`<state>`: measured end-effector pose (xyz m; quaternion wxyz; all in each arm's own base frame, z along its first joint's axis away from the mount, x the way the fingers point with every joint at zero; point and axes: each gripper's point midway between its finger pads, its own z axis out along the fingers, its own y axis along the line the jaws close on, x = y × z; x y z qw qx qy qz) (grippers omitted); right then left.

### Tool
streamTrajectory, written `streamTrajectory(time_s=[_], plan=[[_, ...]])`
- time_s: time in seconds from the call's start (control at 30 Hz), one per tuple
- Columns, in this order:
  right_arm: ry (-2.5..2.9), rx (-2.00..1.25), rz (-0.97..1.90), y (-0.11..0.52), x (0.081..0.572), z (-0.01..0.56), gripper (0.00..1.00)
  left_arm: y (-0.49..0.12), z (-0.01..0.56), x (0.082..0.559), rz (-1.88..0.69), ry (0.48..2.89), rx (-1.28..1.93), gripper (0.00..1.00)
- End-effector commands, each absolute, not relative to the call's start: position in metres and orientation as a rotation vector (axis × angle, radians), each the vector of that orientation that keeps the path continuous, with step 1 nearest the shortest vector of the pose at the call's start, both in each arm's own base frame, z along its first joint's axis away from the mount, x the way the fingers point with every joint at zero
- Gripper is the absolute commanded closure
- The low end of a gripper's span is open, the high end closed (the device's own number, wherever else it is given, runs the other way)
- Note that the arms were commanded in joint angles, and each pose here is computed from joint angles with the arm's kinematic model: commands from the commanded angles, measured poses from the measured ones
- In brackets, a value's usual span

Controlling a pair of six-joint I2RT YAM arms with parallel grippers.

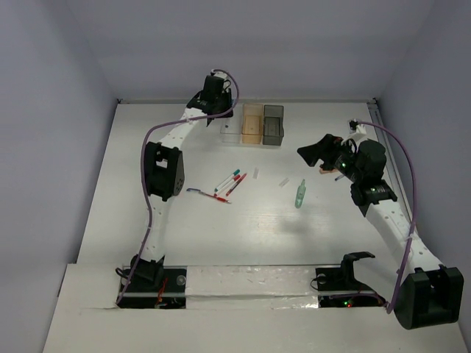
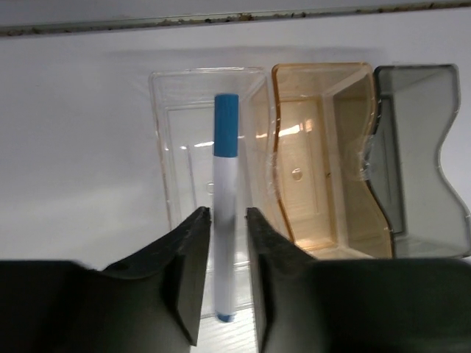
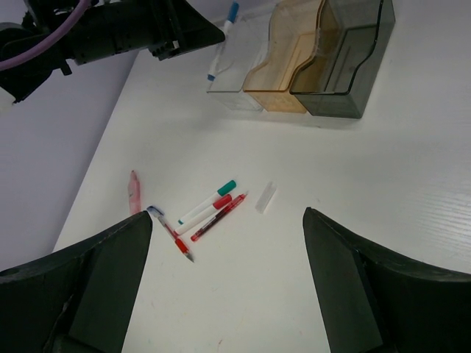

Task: Sort the stationery into containers
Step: Place the pen in the storage box, then pick up the pen from the center of the board.

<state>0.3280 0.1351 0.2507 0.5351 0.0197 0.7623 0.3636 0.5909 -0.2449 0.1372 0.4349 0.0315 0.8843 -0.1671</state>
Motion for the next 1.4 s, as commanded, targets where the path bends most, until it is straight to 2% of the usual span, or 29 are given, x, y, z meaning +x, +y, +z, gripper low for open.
streamTrajectory(time_s=[0.0, 0.03, 0.13, 0.23, 0.4, 0.43, 0.5, 0.53, 0.63, 0.67, 0.83, 0.9, 1.1, 1.37], plan=[[1.744, 0.014, 0.876, 0.139, 0.329, 0.267, 0.11, -0.243, 0.176, 0.603, -0.440, 2.111, 0.077, 0.71], [1.743, 0.013, 0.877, 0.139, 0.329, 0.268, 0.11, -0.243, 0.182, 0.603, -0.442, 2.100, 0.078, 0.61], [1.746, 0.011, 0.882, 0.140, 0.328, 0.267, 0.10, -0.238, 0.207, 0.604, -0.445, 2.065, 0.097, 0.46], [1.747, 0.008, 0.886, 0.140, 0.328, 0.267, 0.10, -0.235, 0.242, 0.597, -0.441, 2.011, 0.119, 0.41], [1.746, 0.005, 0.891, 0.141, 0.328, 0.268, 0.10, -0.232, 0.260, 0.549, -0.469, 2.025, 0.197, 0.53], [1.743, 0.002, 0.890, 0.141, 0.328, 0.268, 0.11, -0.229, 0.251, 0.520, -0.468, 2.061, 0.217, 0.56], [1.746, 0.001, 0.895, 0.142, 0.328, 0.267, 0.11, -0.228, 0.243, 0.491, -0.488, 2.079, 0.226, 0.62], [1.748, 0.001, 0.896, 0.142, 0.327, 0.267, 0.12, -0.224, 0.230, 0.458, -0.505, 2.119, 0.217, 0.63], [1.744, -0.009, 0.908, 0.143, 0.325, 0.270, 0.12, -0.222, 0.226, 0.409, -0.559, 2.115, 0.228, 0.67], [1.741, -0.010, 0.908, 0.143, 0.324, 0.272, 0.13, -0.214, 0.191, 0.388, -0.531, 2.198, 0.219, 0.68], [1.727, -0.018, 0.905, 0.143, 0.321, 0.276, 0.20, -0.202, 0.123, 0.320, -0.428, 2.376, 0.276, 0.71], [1.722, -0.019, 0.905, 0.143, 0.320, 0.277, 0.24, -0.199, 0.112, 0.313, -0.401, 2.396, 0.274, 0.72], [1.744, -0.024, 0.923, 0.146, 0.322, 0.270, 0.28, -0.198, 0.102, 0.320, -0.364, 2.409, 0.285, 0.74], [1.740, -0.039, 0.935, 0.148, 0.319, 0.273, 0.30, -0.218, 0.076, 0.336, -0.309, 2.472, 0.391, 0.74]])
